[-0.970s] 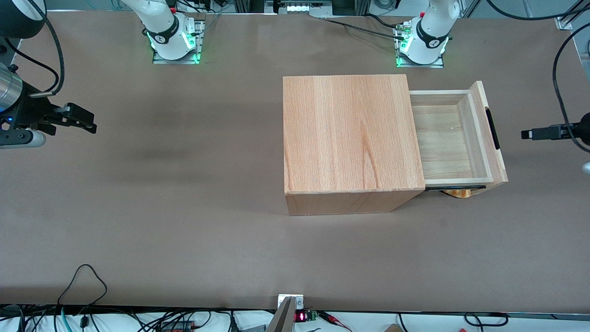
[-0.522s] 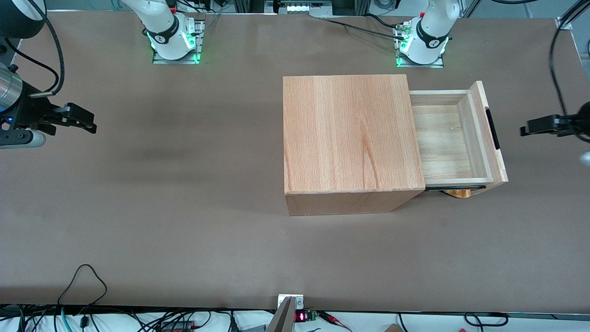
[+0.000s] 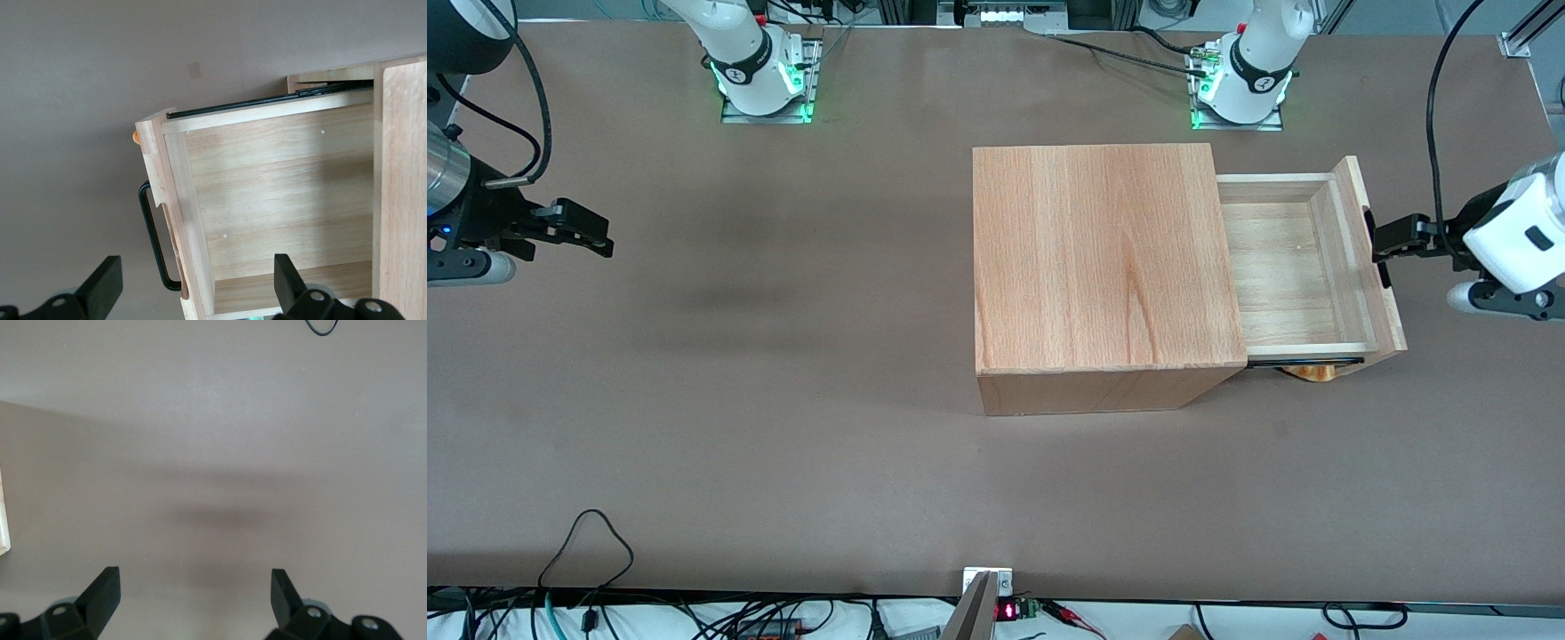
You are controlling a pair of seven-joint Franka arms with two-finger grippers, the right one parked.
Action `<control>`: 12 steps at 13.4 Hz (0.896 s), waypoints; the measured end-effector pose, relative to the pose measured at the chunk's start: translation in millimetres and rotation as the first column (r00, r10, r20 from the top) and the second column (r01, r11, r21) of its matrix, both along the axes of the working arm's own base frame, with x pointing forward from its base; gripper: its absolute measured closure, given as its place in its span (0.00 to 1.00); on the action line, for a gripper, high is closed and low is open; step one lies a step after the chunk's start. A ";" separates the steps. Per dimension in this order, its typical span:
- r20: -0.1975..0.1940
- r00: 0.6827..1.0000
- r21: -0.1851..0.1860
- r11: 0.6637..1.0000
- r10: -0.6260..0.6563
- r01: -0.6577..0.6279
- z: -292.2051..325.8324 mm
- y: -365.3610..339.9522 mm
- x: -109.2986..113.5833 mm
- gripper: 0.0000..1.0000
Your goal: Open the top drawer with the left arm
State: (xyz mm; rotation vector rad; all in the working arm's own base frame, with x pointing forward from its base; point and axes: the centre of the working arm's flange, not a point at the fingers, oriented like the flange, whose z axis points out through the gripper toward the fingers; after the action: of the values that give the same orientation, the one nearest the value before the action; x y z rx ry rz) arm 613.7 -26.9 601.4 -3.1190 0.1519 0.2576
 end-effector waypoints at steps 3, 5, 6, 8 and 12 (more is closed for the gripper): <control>0.007 1.000 0.003 1.000 0.026 -0.026 4.7 15.5 -1.7 0.00; 0.007 1.000 0.003 1.000 0.031 -0.031 4.3 18.2 -1.5 0.00; 0.007 1.000 0.003 1.000 0.030 -0.030 4.0 18.1 -1.3 0.00; 0.031 0.999 0.003 0.999 0.036 -0.036 3.5 21.3 1.2 0.00; 0.081 0.994 0.002 0.998 0.070 -0.070 0.7 42.8 -15.1 0.00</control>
State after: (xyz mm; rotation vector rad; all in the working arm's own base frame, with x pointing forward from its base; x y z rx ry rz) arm 598.6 15.9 602.1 -3.1272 0.0409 0.1310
